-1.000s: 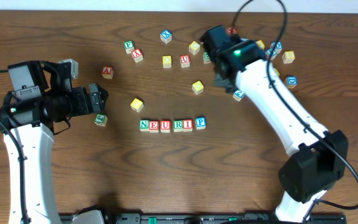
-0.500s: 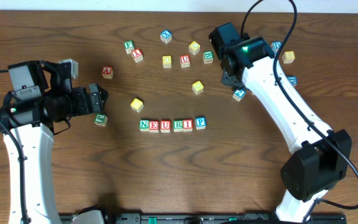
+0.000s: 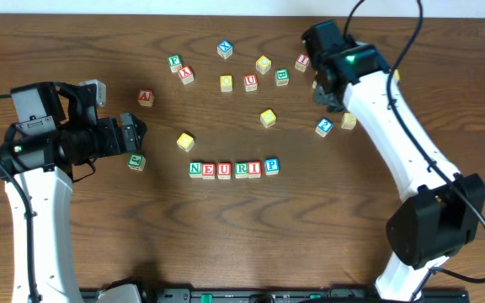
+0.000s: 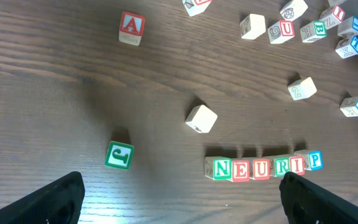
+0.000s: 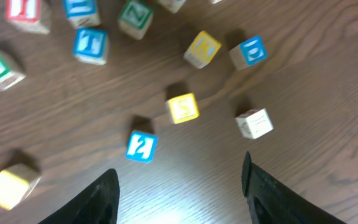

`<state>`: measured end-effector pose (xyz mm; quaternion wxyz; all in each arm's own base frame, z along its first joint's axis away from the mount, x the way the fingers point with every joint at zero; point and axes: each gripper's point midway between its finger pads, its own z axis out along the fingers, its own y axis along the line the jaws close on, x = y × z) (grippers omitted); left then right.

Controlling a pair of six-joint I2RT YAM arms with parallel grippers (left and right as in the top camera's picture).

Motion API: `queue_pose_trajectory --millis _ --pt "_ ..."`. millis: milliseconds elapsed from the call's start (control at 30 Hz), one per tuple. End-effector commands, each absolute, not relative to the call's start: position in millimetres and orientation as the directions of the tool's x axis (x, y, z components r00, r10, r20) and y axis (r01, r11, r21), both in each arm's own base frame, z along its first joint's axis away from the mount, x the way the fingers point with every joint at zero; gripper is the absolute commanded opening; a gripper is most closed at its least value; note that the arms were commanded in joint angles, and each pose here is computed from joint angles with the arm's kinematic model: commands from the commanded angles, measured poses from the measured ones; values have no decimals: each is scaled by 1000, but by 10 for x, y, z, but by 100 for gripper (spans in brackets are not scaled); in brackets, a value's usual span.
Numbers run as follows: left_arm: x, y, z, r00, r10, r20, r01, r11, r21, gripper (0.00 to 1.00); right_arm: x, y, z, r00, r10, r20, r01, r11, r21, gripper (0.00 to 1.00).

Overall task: Spell out NEURIPS
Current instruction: 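Position the right gripper over the yellow S block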

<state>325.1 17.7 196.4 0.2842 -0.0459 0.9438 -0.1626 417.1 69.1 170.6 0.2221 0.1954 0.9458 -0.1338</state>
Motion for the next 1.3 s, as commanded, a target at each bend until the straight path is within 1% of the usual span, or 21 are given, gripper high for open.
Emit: queue_pose_trajectory --millis 0,100,200,500,567,767,933,1267 --pt "3280 207 2048 -821 -183 -541 3 946 -325 99 4225 521 1819 -818 306 -487 431 887 -167 58" --pt "3279 207 2047 -821 -183 -540 3 946 -325 99 4239 431 1803 -820 314 -478 436 884 -168 60" --pt "3279 207 2047 -821 -183 -540 3 946 -325 99 4285 420 1775 -836 294 -463 402 903 -152 61" --pt "3279 207 2047 -821 -183 -540 3 946 -325 99 4349 371 1645 -840 321 -438 411 903 -126 62" --pt "3280 207 2048 -821 -183 -541 3 946 -325 99 4359 374 1587 -845 319 -429 409 903 -133 62" --pt "3280 207 2048 -821 -183 -541 3 946 -325 99 4385 397 1310 -871 315 -377 398 903 -164 57" --pt "3279 207 2047 -821 -183 -540 3 946 -325 99 4422 447 1197 -878 318 -359 390 908 -151 56" --pt "3279 207 2047 -821 -183 -540 3 946 -325 99 4476 441 1180 -871 321 -371 395 907 -142 61"
